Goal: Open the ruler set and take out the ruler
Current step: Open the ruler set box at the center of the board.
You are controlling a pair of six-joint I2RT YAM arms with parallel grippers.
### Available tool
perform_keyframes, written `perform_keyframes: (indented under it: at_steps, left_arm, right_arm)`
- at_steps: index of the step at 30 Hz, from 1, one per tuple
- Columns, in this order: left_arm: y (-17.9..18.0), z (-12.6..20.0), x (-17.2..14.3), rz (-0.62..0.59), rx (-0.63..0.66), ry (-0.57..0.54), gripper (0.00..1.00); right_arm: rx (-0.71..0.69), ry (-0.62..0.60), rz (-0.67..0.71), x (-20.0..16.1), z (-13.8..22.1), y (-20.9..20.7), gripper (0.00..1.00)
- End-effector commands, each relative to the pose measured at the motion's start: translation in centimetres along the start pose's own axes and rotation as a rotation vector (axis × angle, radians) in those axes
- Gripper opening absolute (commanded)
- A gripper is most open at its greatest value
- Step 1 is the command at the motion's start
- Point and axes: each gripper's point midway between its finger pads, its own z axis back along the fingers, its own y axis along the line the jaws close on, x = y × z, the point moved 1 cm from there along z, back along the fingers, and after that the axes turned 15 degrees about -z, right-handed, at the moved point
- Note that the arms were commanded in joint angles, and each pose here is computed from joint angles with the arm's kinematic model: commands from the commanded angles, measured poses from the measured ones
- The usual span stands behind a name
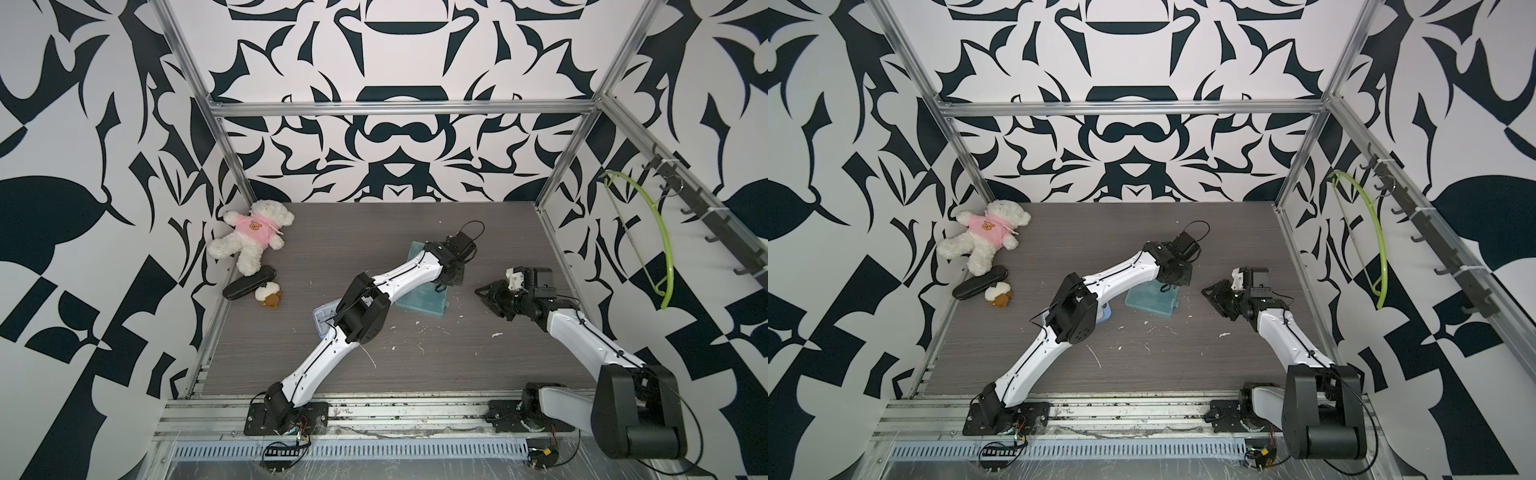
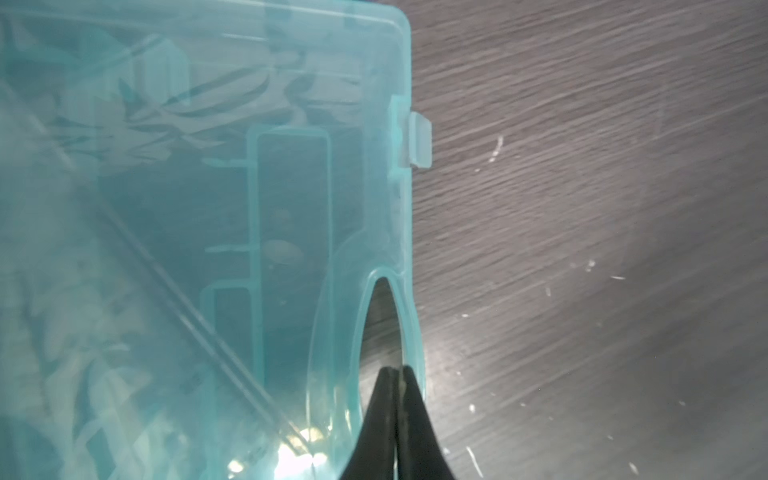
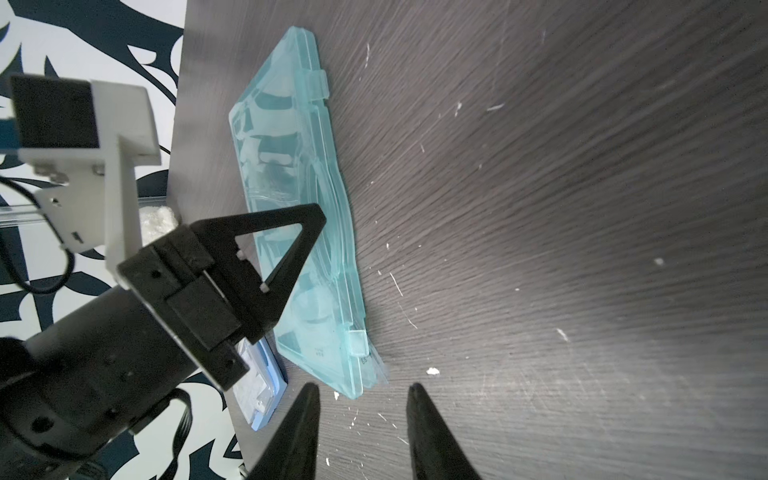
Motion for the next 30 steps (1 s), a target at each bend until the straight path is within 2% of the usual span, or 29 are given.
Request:
perform_keyframes:
  at_steps: [1,6,11,13,18,22,26,30]
  left_arm:
    - [-0.8,2.9,1.4,-0.008,-0.019,-0.048,0.03]
    - [-1.1,4.0,1.9,-0.010,-0.030,-0.064,0.03]
    - [-0.3,6.6,2.8,-0.011,-0.008,-0.121,0.27]
    - [0.6,7.9,3.4,-0.001,0.002,-0.155,0.32]
    - [5.2,11.6,5.1,0.058,0.019,-0.231,0.50]
    - [10.3,12.9,4.7,0.153,0.014,-0.253,0.61]
    - [14.9,12.2,3.1,0.282,-0.031,-0.254,0.72]
    - [16.8,10.4,1.2,0.337,-0.068,-0.216,0.75]
  right_arm:
    - [0.084,-0.054,0.006,1.5,-0.4,1.7,0.38]
    - [0.140,-0.080,-0.041,3.9,-2.8,2.9,0.40]
    - [0.178,-0.091,-0.053,6.3,-5.2,4.2,0.45]
    - [0.200,-0.088,-0.067,7.0,-6.2,4.5,0.50]
    - [0.247,-0.059,-0.104,8.3,-8.9,4.7,0.57]
    - [0.261,-0.043,-0.121,8.7,-10.6,4.5,0.59]
    - [0.234,-0.031,-0.115,8.5,-12.3,4.3,0.60]
    - [0.205,-0.016,-0.106,8.1,-13.5,4.1,0.60]
